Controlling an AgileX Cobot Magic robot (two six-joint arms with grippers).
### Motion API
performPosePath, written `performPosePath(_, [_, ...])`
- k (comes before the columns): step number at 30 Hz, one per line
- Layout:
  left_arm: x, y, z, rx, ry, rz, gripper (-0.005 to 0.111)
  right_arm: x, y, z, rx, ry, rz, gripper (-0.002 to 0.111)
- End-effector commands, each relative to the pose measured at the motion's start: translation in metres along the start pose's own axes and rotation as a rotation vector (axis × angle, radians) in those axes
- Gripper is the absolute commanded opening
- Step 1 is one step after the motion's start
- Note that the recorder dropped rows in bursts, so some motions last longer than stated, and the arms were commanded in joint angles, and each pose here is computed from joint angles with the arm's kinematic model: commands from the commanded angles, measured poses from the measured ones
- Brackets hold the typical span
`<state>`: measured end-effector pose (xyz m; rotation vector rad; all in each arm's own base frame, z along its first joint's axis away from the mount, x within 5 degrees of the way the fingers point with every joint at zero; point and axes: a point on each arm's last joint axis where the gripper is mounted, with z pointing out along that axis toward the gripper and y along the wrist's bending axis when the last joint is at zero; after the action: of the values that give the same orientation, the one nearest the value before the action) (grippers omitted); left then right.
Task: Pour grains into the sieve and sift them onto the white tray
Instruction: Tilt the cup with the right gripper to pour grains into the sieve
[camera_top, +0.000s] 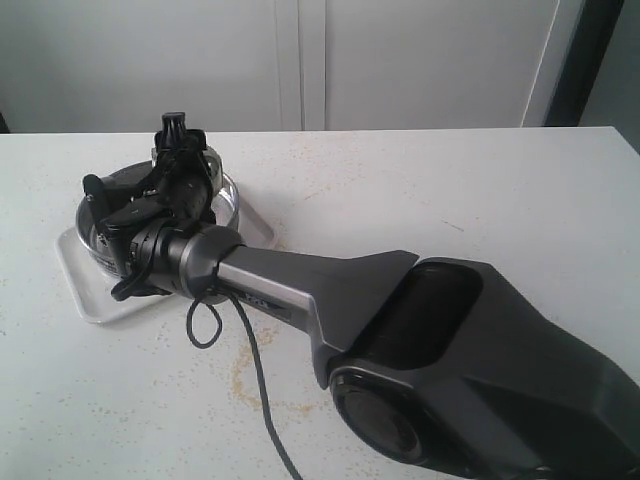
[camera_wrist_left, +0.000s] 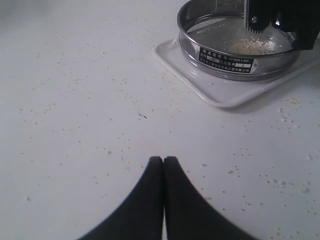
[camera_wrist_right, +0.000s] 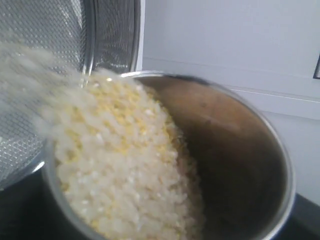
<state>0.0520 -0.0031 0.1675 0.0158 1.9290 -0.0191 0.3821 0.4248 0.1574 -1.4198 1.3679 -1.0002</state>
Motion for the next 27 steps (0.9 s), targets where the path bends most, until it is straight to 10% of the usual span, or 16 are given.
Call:
performPosePath(1, [0.0009,-0.0001,0.0001,0.0,0.0,-0.011,0.0,0.0019,-0.0154,-0.0029,0.087,0.025,-0.046,0.0])
performPosePath(27, [0.0009,-0.0001,0.0001,0.0,0.0,-0.011,0.0,0.0038,-0.0245,-0.0042,0.186,0.055,-0.117,0.0])
